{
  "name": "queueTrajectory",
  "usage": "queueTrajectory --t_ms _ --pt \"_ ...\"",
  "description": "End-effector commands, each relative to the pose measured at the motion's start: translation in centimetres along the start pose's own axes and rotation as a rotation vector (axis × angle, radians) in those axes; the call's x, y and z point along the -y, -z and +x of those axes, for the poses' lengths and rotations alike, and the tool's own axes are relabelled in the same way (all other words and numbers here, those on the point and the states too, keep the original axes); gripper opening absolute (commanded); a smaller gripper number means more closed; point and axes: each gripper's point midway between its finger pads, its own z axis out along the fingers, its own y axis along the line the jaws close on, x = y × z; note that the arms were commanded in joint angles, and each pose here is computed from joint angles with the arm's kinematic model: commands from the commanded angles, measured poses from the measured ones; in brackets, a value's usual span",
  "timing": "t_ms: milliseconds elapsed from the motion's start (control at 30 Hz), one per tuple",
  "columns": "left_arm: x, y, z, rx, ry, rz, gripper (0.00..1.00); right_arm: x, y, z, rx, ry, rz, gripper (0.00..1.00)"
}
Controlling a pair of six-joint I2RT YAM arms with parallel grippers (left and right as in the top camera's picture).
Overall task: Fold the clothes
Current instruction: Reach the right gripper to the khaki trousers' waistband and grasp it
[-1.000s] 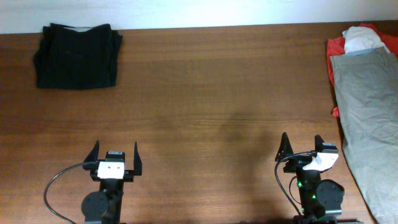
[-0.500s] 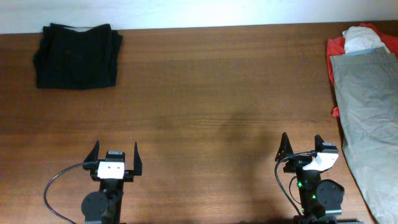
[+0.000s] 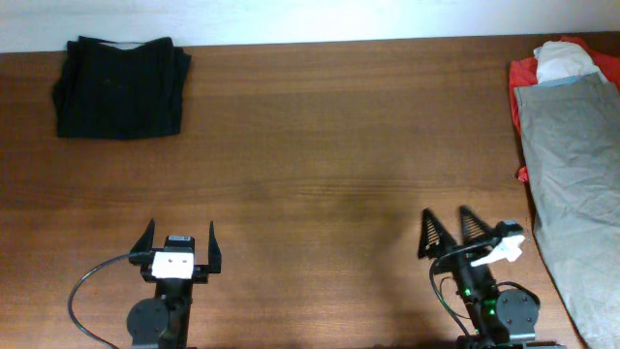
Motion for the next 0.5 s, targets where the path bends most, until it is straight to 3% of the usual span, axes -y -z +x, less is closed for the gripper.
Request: queueTrajectory --t_ms 0,100,233,333,467 --pt "-0.2 0.0 0.2 -0.002 -0.012 -0.011 0.99 -3.8 0.4 -0.1 -0.041 -0.186 -0.191 0.99" --pt "-0.2 0.0 0.2 -0.002 -0.012 -0.011 0.99 -5.3 0.9 -3.4 0.103 -0.117 -0.251 0.99" --pt "-0.2 0.0 0.2 -0.002 -0.012 -0.011 0.99 -6.1 1.9 -8.6 0.303 -0.016 -0.192 0.99" --pt "-0.2 0.0 0.2 -0.002 -0.012 -0.011 0.99 -6.1 1.6 -12.8 0.352 0.176 -0.01 0.99" --pt "-0.2 0.0 0.2 -0.002 -0.012 -0.011 0.99 -4.3 -0.7 -17.3 0.298 0.345 0.273 0.98"
